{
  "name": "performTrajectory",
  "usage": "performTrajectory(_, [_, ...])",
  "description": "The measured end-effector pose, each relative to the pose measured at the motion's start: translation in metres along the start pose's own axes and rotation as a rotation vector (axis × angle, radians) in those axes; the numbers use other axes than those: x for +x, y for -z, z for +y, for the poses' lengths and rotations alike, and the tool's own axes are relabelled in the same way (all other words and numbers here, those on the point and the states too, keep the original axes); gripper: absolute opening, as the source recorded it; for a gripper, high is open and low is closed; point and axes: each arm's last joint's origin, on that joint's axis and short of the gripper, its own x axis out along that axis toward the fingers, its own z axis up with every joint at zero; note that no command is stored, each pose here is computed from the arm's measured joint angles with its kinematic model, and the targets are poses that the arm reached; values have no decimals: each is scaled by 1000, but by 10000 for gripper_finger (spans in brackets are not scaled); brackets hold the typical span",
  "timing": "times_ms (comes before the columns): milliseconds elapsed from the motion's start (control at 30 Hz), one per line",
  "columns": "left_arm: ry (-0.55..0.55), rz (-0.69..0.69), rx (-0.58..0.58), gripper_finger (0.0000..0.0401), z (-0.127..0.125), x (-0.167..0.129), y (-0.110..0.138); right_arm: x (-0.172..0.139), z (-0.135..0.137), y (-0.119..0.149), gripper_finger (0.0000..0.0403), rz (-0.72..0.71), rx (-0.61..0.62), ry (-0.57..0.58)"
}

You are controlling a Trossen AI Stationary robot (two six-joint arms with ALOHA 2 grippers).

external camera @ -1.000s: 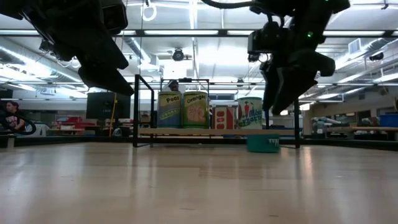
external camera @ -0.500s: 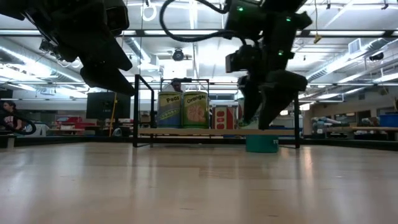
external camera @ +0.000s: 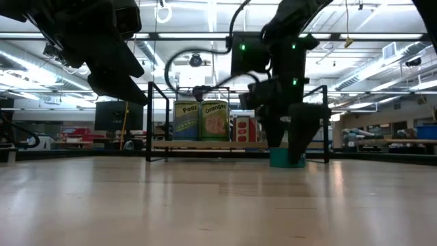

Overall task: Pick and place cans onto a shelf
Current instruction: Put the canned green tuna on the shelf

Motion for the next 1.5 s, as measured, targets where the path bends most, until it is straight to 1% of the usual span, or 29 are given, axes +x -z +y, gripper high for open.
performTrajectory(100, [0, 0, 0, 354, 0, 0, 0, 6, -2, 1, 374, 32, 16, 12])
performTrajectory(200, [1, -1, -1, 354, 0, 0, 0, 6, -2, 2, 345, 36, 24, 11])
performTrajectory(300, [1, -1, -1, 354, 0, 0, 0, 3, -4, 3, 313, 36, 45, 11])
performTrajectory(400, [1, -1, -2, 354, 0, 0, 0, -5, -4, 9, 295, 59, 59, 2])
performTrajectory(500, [8, 5, -3, 354, 0, 0, 0, -25, -5, 17, 294, 60, 83, 1])
performTrajectory(600, [21, 15, -3, 354, -1, 0, 0, -45, -10, 26, 305, 37, 128, 7])
performTrajectory(733, [21, 15, -2, 354, -1, 0, 0, -66, -26, 38, 310, -5, 229, 65])
performTrajectory(833, [21, 15, -2, 354, -1, 0, 0, -75, -41, 47, 310, -29, 289, 84])
performTrajectory(1033, [22, 14, -3, 354, -1, 0, 0, -74, -65, 60, 310, -13, 341, 41])
performTrajectory(1200, [21, 14, -2, 354, -1, 0, 0, -61, -69, 71, 311, 29, 348, 25])
performTrajectory(1300, [22, 14, -2, 354, -1, 0, 0, -53, -72, 76, 311, 45, 361, 56])
performTrajectory(1500, [22, 14, -3, 354, -1, 0, 0, -52, -79, 76, 311, 25, 378, 114])
